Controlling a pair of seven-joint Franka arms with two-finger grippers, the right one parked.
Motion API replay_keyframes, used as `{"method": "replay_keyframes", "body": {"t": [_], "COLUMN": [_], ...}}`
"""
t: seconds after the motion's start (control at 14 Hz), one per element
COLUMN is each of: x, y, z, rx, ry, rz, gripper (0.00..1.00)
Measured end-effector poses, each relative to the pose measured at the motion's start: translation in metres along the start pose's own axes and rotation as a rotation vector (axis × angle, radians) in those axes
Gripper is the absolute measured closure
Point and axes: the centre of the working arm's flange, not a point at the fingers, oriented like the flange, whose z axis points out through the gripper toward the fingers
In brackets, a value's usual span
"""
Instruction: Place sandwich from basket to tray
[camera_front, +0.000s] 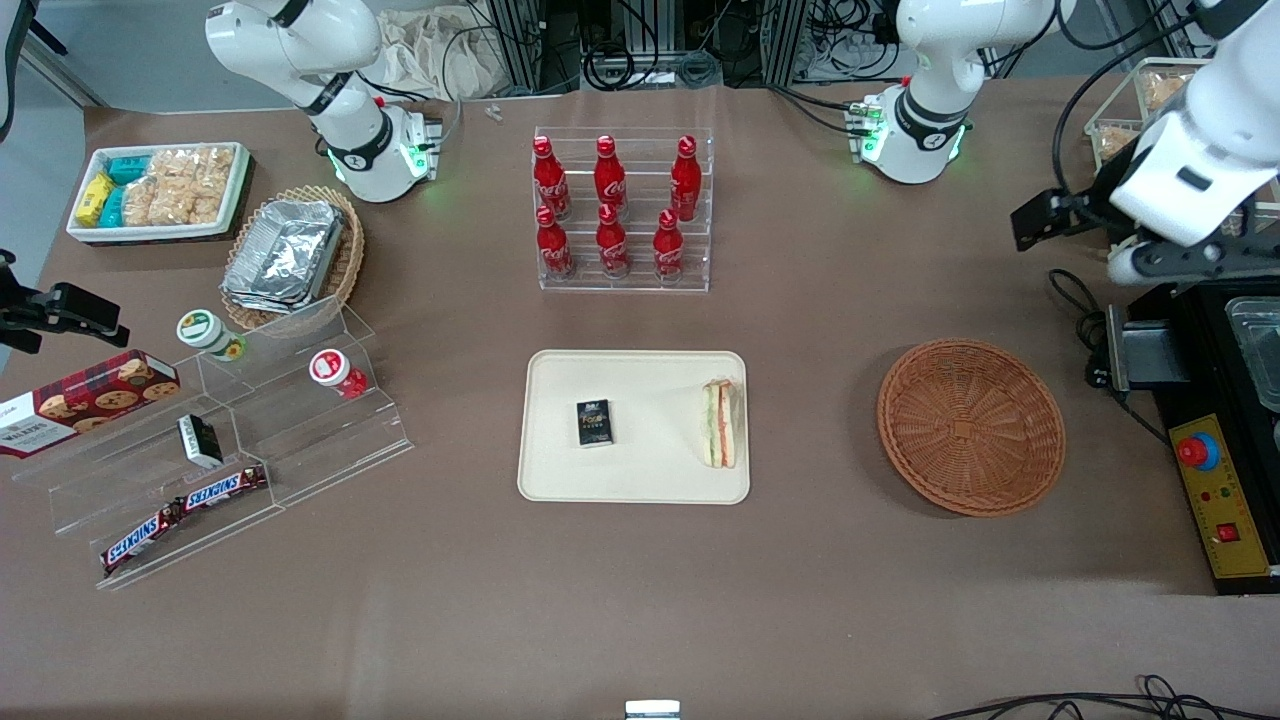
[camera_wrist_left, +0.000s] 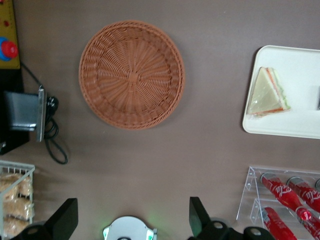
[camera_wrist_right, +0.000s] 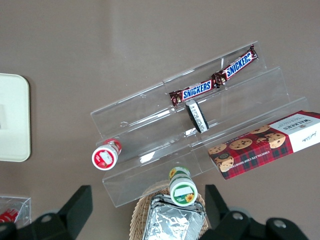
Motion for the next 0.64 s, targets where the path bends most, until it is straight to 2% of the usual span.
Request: {"method": "replay_keyframes", "body": {"t": [0.64], "x": [-0.012], "y": [0.007], "z": [-0.002], "rx": [0.001], "ry": [-0.008], "rz": [0.005], "gripper": [0.00]}}
